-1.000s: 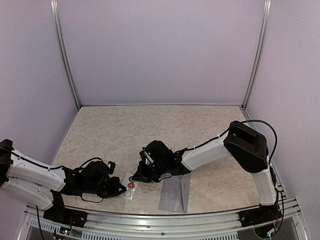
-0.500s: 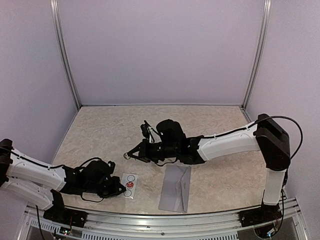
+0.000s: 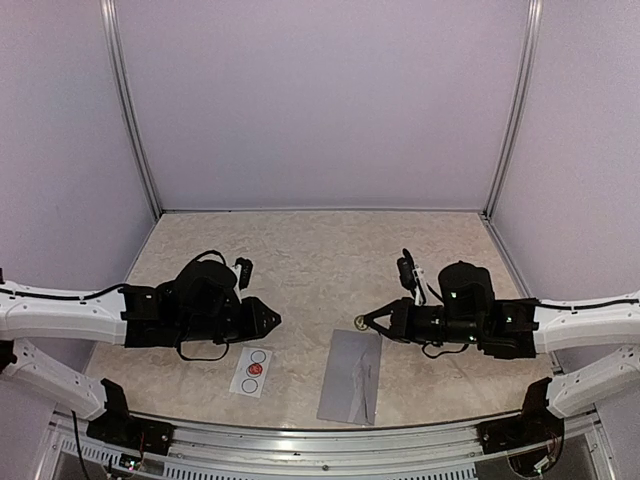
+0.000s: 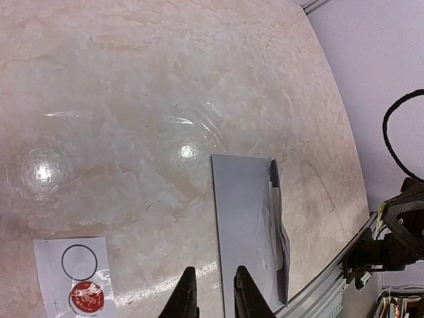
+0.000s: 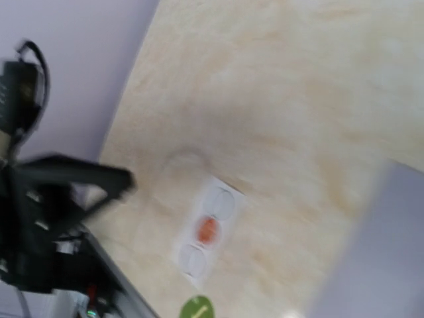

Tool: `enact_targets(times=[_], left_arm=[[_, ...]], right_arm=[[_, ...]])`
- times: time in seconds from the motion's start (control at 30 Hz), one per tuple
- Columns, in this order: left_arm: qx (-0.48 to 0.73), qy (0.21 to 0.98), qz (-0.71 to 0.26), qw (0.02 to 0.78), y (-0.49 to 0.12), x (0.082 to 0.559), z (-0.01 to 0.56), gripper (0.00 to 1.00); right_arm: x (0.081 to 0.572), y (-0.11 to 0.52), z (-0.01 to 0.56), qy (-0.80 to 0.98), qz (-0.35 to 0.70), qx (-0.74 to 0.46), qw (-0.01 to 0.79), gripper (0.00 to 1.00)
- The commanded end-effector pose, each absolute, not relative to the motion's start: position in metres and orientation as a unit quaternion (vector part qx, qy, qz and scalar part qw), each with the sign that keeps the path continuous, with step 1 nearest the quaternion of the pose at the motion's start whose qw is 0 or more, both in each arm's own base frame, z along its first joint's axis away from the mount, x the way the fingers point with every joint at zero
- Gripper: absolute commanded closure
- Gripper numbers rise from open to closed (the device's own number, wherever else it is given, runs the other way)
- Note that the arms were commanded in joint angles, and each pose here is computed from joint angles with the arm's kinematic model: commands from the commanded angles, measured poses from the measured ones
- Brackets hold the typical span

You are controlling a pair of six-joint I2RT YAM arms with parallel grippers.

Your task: Place the letter into the envelope and seal it

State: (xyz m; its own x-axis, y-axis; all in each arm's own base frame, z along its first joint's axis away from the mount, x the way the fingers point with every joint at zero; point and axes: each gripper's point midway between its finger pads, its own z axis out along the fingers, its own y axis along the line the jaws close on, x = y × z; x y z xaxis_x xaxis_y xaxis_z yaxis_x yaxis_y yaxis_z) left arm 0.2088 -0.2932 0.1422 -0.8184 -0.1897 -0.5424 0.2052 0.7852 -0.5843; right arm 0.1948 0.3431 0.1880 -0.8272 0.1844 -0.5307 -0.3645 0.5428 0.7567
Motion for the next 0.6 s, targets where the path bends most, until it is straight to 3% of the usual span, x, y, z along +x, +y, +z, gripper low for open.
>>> enact_targets(times=[0.0, 0.3, 0.57], left_arm=[[0.064, 0.889, -0.342, 0.298, -0.336, 0.208, 0.148, 0.82], [0.129, 0.894, -0.364, 0.227, -0.415, 0.191, 0.104, 0.88], [0.151, 0.902, -0.362, 0.182, -0.431, 0.179, 0.067, 0.91]], right_arm=[[0.188, 0.302, 0.160, 0.838, 0.460, -0.023, 0.295, 1.00], [0.176, 0.293, 0.135, 0.818, 0.502, -0.017, 0.279, 1.00], [0.178, 0.315, 0.115, 0.817, 0.521, -0.030, 0.248, 1.00]])
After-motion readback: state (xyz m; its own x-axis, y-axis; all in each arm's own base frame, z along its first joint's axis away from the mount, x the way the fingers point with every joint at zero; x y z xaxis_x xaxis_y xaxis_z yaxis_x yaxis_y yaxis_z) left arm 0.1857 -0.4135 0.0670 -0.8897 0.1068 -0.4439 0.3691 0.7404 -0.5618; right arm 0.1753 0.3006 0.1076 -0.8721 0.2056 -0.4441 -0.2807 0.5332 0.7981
